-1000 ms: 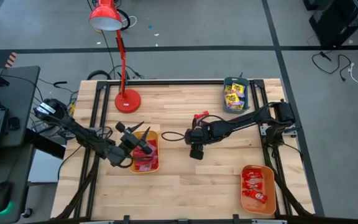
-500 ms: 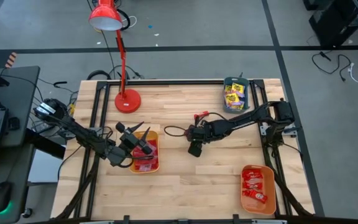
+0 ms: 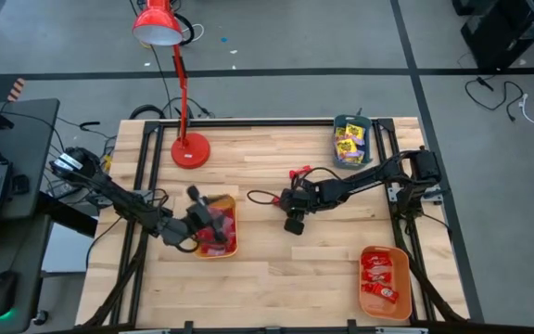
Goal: Sort candy
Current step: Put the red chocolate into the orange bin
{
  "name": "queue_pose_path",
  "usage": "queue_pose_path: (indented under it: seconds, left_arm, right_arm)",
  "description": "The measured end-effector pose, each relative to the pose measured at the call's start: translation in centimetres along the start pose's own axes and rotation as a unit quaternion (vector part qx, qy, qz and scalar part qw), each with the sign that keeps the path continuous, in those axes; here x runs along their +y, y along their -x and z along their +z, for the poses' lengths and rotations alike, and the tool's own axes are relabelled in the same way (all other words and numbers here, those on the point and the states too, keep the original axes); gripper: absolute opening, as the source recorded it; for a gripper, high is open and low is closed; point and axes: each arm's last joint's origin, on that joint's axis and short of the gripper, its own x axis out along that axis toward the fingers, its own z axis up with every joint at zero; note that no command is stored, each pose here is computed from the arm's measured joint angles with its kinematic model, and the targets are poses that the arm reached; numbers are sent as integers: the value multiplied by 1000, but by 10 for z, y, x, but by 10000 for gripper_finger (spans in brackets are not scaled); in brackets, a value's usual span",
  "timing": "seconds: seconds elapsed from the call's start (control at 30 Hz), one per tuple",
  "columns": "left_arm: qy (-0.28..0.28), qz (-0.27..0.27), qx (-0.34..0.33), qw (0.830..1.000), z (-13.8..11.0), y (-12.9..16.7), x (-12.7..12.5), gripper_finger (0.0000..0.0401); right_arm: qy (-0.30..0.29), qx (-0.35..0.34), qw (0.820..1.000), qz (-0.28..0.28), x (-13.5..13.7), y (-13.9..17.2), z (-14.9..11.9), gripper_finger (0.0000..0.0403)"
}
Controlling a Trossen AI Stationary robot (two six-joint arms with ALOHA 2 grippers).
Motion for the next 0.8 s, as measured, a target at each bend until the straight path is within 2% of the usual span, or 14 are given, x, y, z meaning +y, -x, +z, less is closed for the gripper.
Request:
queue_pose_path:
  seconds: [0.13, 0.23, 0.53, 0.67, 0.8]
  left_arm:
    - [-19, -132, -6, 991, -3, -3, -6, 168]
    - [-22, -169, -6, 985, -4, -5, -8, 168]
    - [-35, -158, 6, 987, -12, -18, -7, 168]
    - [-49, -158, -22, 986, -10, -22, -10, 168]
    - [-82, -145, -67, 984, -4, -24, -11, 168]
  right_arm:
    - [17, -5, 1000, 2, 0, 0, 1, 86]
    - [26, -7, 1000, 2, 0, -1, 1, 67]
    - [37, -37, 999, 1, 4, 13, 10, 65]
    - [61, -99, 993, 0, 10, 40, 27, 61]
    - [92, -133, 987, 12, 18, 59, 37, 61]
